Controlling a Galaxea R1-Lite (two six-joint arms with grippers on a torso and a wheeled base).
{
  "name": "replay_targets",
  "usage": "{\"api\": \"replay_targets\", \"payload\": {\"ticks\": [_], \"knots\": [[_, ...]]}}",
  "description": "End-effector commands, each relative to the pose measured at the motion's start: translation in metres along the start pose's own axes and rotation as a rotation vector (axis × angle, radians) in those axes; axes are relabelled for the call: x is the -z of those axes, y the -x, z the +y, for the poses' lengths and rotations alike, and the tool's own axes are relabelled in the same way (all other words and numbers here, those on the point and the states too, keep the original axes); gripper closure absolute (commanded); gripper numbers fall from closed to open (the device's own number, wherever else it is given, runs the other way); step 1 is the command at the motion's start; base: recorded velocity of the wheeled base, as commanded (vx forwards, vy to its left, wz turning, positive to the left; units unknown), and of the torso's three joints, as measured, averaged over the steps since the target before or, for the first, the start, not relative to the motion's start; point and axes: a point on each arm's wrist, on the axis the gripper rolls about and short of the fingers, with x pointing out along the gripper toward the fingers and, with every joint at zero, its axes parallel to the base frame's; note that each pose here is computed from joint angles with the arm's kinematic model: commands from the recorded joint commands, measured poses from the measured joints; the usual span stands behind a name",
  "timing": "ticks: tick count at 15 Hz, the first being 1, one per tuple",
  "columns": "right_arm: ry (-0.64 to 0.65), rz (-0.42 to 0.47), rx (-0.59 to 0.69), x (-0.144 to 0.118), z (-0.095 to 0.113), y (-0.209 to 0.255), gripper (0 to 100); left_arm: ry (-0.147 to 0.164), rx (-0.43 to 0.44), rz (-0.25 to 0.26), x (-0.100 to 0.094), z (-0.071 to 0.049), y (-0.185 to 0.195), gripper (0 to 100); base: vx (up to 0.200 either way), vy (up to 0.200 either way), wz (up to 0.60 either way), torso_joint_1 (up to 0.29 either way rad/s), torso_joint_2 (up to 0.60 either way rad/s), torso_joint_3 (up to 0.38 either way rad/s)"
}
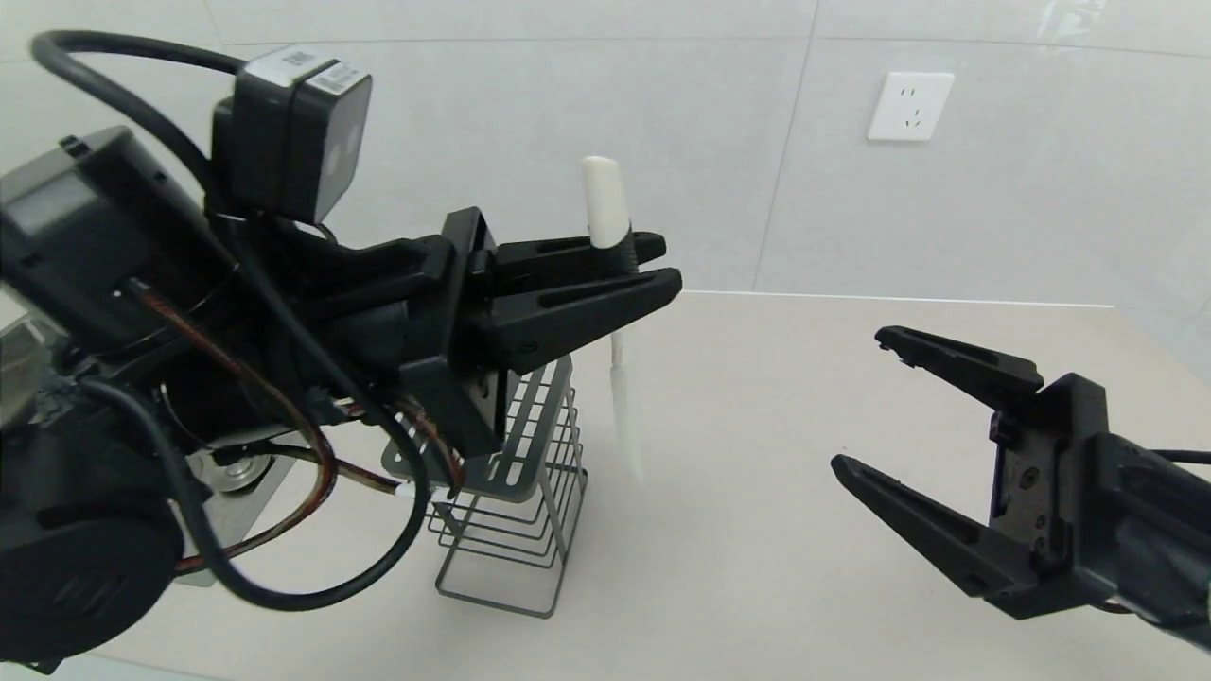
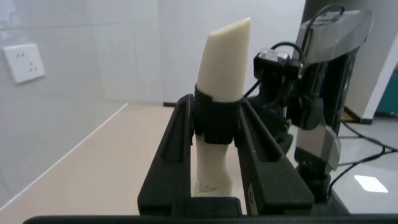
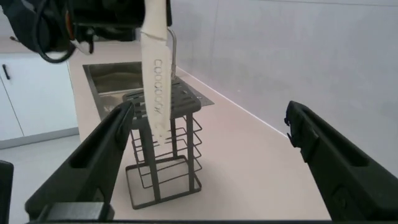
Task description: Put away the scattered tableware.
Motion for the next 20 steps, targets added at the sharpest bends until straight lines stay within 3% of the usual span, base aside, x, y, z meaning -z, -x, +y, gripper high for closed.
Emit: {"api": "replay_targets", "payload": {"ticks": [1, 2, 4, 6, 9, 11, 13, 14, 17, 19, 20], "knots": [[0.009, -0.014, 0.008, -0.004, 0.000, 0.004, 100, -0.071, -0.025, -0.020, -0.023, -0.019, 0.025, 100, 0.000, 0.000, 0.00, 0.000, 0.00, 0.000], [0.012, -0.008, 0.023, -0.003, -0.002, 0.006, 100, -0.083, -0.041, -0.023, -0.026, -0.020, 0.031, 100, 0.000, 0.000, 0.00, 0.000, 0.00, 0.000], [0.027, 0.005, 0.075, -0.004, -0.008, 0.018, 100, -0.143, -0.101, -0.046, -0.043, -0.019, 0.048, 100, 0.000, 0.000, 0.00, 0.000, 0.00, 0.000], [0.022, 0.025, 0.084, -0.003, 0.000, 0.037, 100, -0.198, -0.174, -0.053, -0.056, -0.018, 0.066, 100, 0.000, 0.000, 0.00, 0.000, 0.00, 0.000], [0.094, -0.014, 0.227, -0.017, -0.004, 0.070, 100, -0.207, -0.192, -0.043, -0.054, -0.022, 0.076, 100, 0.000, 0.000, 0.00, 0.000, 0.00, 0.000], [0.164, -0.033, 0.346, -0.033, -0.002, 0.095, 100, -0.233, -0.190, -0.024, -0.051, -0.017, 0.076, 100, 0.000, 0.000, 0.00, 0.000, 0.00, 0.000], [0.187, -0.028, 0.414, -0.042, 0.013, 0.119, 100, -0.275, -0.123, 0.019, -0.039, -0.007, 0.075, 100, 0.000, 0.000, 0.00, 0.000, 0.00, 0.000], [0.191, -0.004, 0.448, -0.042, 0.037, 0.145, 100, -0.302, -0.053, 0.042, -0.032, 0.000, 0.073, 100, 0.000, 0.000, 0.00, 0.000, 0.00, 0.000], [0.186, 0.041, 0.462, -0.019, 0.082, 0.183, 100, -0.314, -0.024, 0.031, -0.036, 0.004, 0.068, 100, 0.000, 0.000, 0.00, 0.000, 0.00, 0.000], [0.163, 0.100, 0.469, -0.002, 0.096, 0.192, 100, -0.329, -0.005, 0.015, -0.038, 0.013, 0.057, 100, 0.000, 0.000, 0.00, 0.000, 0.00, 0.000], [0.142, 0.140, 0.487, 0.007, 0.101, 0.196, 100, -0.322, 0.006, 0.012, -0.036, 0.015, 0.053, 100, 0.000, 0.000, 0.00, 0.000, 0.00, 0.000]]}}
